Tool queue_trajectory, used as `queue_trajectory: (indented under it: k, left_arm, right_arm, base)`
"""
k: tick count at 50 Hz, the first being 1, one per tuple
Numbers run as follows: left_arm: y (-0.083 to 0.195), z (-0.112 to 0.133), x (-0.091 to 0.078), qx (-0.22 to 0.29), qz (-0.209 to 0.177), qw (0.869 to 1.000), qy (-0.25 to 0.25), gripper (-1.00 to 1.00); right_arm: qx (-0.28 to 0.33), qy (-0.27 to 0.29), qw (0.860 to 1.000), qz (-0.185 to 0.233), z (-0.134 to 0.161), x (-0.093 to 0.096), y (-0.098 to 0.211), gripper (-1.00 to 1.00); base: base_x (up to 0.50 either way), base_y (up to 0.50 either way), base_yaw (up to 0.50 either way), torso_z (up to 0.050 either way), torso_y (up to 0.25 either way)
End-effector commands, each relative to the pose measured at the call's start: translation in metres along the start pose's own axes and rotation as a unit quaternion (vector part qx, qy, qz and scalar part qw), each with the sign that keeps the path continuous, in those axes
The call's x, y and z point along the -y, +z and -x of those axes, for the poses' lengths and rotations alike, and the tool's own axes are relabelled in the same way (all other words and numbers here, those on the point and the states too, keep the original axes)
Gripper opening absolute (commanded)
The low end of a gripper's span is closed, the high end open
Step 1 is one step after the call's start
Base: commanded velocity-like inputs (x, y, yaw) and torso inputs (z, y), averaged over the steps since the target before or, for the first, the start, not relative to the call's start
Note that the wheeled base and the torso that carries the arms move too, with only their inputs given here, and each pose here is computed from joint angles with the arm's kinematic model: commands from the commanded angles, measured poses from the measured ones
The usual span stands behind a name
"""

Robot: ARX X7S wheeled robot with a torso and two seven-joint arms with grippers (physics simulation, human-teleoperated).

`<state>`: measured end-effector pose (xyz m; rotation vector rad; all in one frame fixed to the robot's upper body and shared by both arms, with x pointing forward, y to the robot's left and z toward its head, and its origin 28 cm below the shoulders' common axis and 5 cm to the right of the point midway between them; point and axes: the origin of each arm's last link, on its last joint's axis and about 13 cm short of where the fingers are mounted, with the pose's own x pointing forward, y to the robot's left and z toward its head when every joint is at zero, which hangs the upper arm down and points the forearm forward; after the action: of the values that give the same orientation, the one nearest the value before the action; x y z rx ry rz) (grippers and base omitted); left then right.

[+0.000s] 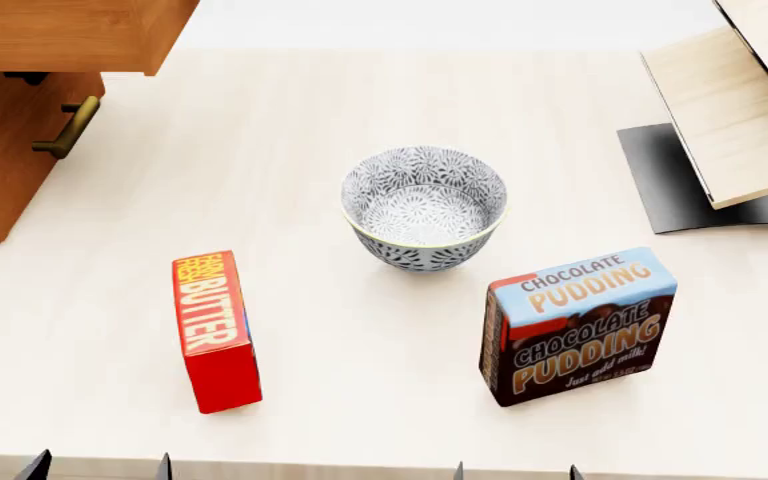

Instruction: Close the top drawer of the cabinet.

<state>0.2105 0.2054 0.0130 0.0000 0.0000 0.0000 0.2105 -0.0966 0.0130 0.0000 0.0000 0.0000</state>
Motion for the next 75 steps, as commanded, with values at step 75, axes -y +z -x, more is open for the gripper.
queue_trajectory:
  k: [75]
  left_arm:
    - [0.016,0.002,-0.001,-0.031,-0.083,0.995,-0.050,1.00]
  right_arm:
    - [0.007,-0.064,0.997,0.040,-0.003,0.004,0.014,1.00]
  base:
    - [0.00,0.00,0.00,0.018,0.000]
